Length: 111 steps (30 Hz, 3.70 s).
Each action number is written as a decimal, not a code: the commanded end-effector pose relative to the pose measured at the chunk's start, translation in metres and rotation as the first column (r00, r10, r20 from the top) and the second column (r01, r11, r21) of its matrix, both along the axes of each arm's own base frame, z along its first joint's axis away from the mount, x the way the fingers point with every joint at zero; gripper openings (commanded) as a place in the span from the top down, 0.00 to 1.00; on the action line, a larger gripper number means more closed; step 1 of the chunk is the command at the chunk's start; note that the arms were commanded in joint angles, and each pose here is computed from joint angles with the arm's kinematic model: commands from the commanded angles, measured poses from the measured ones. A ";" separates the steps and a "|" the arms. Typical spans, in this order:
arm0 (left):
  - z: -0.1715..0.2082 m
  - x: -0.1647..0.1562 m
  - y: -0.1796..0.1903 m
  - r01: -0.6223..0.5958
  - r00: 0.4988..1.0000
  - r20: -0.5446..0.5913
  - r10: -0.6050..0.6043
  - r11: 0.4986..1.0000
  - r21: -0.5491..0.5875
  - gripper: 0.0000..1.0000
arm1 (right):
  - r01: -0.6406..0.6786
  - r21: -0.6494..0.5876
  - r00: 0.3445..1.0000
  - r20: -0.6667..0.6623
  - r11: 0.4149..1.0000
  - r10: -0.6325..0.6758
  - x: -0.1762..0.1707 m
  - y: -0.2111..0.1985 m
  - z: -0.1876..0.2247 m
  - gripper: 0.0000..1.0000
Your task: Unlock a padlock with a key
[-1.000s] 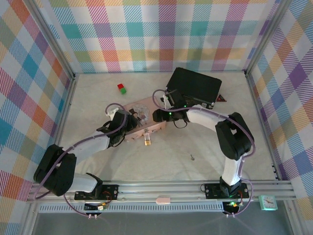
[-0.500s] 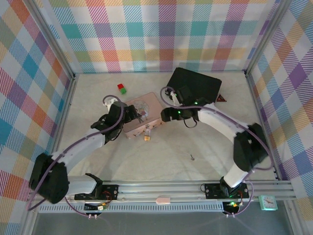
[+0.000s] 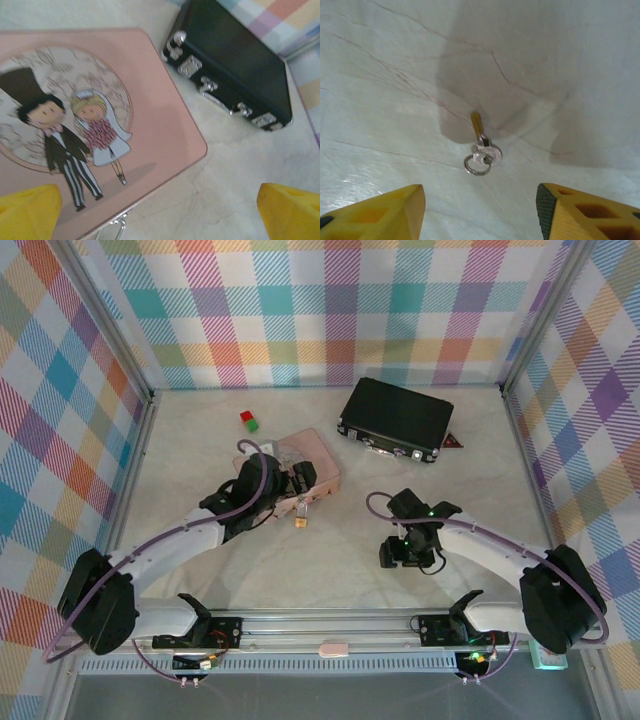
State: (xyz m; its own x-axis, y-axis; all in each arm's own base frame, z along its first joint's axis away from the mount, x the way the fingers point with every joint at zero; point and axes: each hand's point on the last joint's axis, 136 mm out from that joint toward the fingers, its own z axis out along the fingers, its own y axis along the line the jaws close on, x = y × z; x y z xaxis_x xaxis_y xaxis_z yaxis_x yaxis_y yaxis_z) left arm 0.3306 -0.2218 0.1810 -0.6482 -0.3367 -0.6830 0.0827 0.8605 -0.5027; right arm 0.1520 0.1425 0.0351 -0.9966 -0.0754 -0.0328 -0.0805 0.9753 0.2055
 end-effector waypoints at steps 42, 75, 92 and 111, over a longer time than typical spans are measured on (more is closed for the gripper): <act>0.037 -0.013 -0.070 0.140 0.990 0.039 -0.136 0.910 -0.391 0.13 | -0.223 0.199 0.931 0.334 0.954 0.147 0.096 0.076 0.103 1.00; 0.041 -0.018 -0.111 0.308 0.950 0.138 -0.280 0.913 -0.269 1.00 | -0.253 0.472 0.818 0.571 0.845 -0.074 0.151 0.096 0.190 0.45; 0.115 -0.036 -0.081 0.625 0.708 0.452 -0.543 0.779 -0.044 1.00 | -0.632 0.680 0.724 0.689 0.373 -0.030 0.134 0.127 0.253 0.57; 0.136 -0.037 -0.089 0.664 0.700 0.500 -0.510 0.723 -0.192 1.00 | -0.678 0.691 0.696 0.714 0.251 -0.084 0.132 0.140 0.261 0.64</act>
